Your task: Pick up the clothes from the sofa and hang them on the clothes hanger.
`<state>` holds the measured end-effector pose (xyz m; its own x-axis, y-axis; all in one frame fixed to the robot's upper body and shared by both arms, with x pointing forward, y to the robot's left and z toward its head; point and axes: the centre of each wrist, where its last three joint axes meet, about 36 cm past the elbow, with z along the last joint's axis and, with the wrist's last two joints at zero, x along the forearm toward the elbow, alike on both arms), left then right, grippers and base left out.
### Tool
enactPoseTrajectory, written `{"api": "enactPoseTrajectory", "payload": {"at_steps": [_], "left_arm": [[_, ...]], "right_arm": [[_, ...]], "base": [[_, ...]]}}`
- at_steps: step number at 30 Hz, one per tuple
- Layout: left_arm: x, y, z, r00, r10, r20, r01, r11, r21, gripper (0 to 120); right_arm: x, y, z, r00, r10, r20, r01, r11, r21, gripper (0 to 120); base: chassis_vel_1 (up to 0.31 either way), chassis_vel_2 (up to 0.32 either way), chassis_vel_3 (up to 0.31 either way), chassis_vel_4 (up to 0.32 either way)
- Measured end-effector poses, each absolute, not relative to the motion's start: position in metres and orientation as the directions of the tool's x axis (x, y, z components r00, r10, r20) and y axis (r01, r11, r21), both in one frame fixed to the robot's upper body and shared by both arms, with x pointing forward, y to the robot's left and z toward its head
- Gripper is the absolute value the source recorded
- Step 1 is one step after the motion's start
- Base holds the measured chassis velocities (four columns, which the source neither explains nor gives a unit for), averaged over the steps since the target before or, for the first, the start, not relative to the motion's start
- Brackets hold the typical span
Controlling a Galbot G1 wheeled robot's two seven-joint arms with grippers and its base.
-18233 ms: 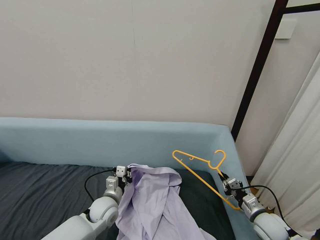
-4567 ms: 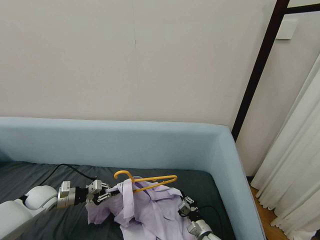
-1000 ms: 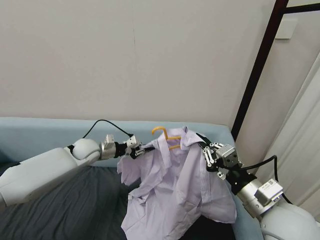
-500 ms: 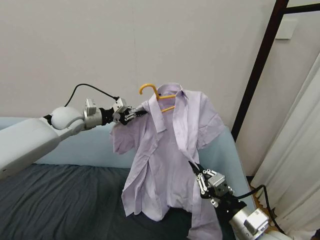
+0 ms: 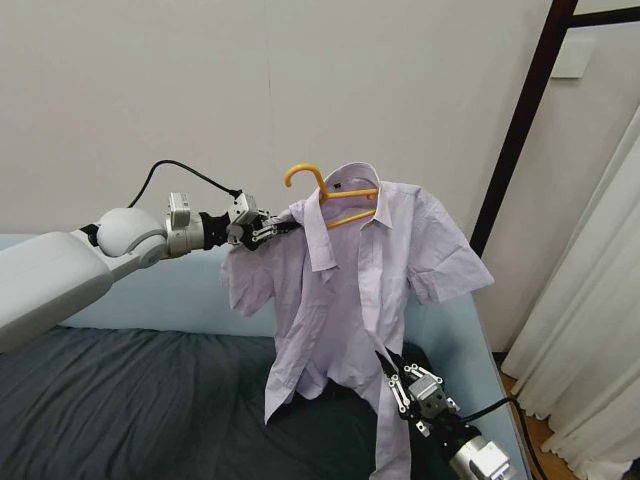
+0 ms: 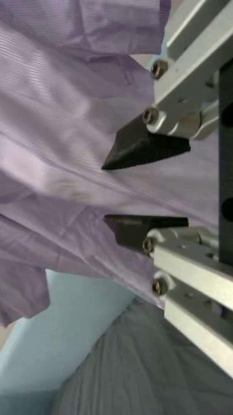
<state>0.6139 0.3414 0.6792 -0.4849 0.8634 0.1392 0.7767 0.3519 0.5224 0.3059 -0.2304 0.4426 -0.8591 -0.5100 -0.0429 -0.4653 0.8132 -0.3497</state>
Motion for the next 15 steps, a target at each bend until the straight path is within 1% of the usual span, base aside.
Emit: {"api": "enactPoseTrajectory", "payload": {"at_steps": [1, 6, 7, 12, 13, 14, 15], "left_arm": [[0.614, 0.341, 0.679, -0.485, 0.863, 0.139, 0.777, 0.352, 0.522, 1], [0.618, 0.343, 0.669, -0.496, 0.857, 0.144, 0.775, 0.361, 0.518, 1], [0.618, 0.343, 0.669, -0.496, 0.857, 0.144, 0.775, 0.361, 0.518, 1], [0.610, 0.335, 0.657, -0.480, 0.864, 0.155, 0.788, 0.346, 0.509, 1], [0.610, 0.335, 0.657, -0.480, 0.864, 0.155, 0.788, 0.346, 0.509, 1], [0.607, 0.334, 0.652, -0.474, 0.865, 0.162, 0.793, 0.340, 0.505, 1], [0.605, 0.333, 0.649, -0.470, 0.867, 0.167, 0.797, 0.336, 0.503, 1]], "right_arm": [[0.306, -0.230, 0.443, -0.859, -0.510, -0.043, -0.465, 0.813, -0.350, 32], [0.294, -0.225, 0.453, -0.868, -0.492, -0.076, -0.445, 0.836, -0.321, 54], [0.294, -0.225, 0.453, -0.868, -0.492, -0.076, -0.445, 0.836, -0.321, 54], [0.311, -0.218, 0.502, -0.907, -0.401, -0.131, -0.372, 0.907, -0.196, 76], [0.311, -0.218, 0.502, -0.907, -0.401, -0.131, -0.372, 0.907, -0.196, 76], [0.317, -0.218, 0.516, -0.914, -0.383, -0.137, -0.360, 0.918, -0.166, 81], [0.319, -0.218, 0.522, -0.918, -0.374, -0.136, -0.353, 0.923, -0.152, 83]], "base": [[0.000, 0.000, 0.000, 0.000], [0.000, 0.000, 0.000, 0.000], [0.000, 0.000, 0.000, 0.000], [0.000, 0.000, 0.000, 0.000], [0.000, 0.000, 0.000, 0.000], [0.000, 0.000, 0.000, 0.000], [0.000, 0.000, 0.000, 0.000]]}}
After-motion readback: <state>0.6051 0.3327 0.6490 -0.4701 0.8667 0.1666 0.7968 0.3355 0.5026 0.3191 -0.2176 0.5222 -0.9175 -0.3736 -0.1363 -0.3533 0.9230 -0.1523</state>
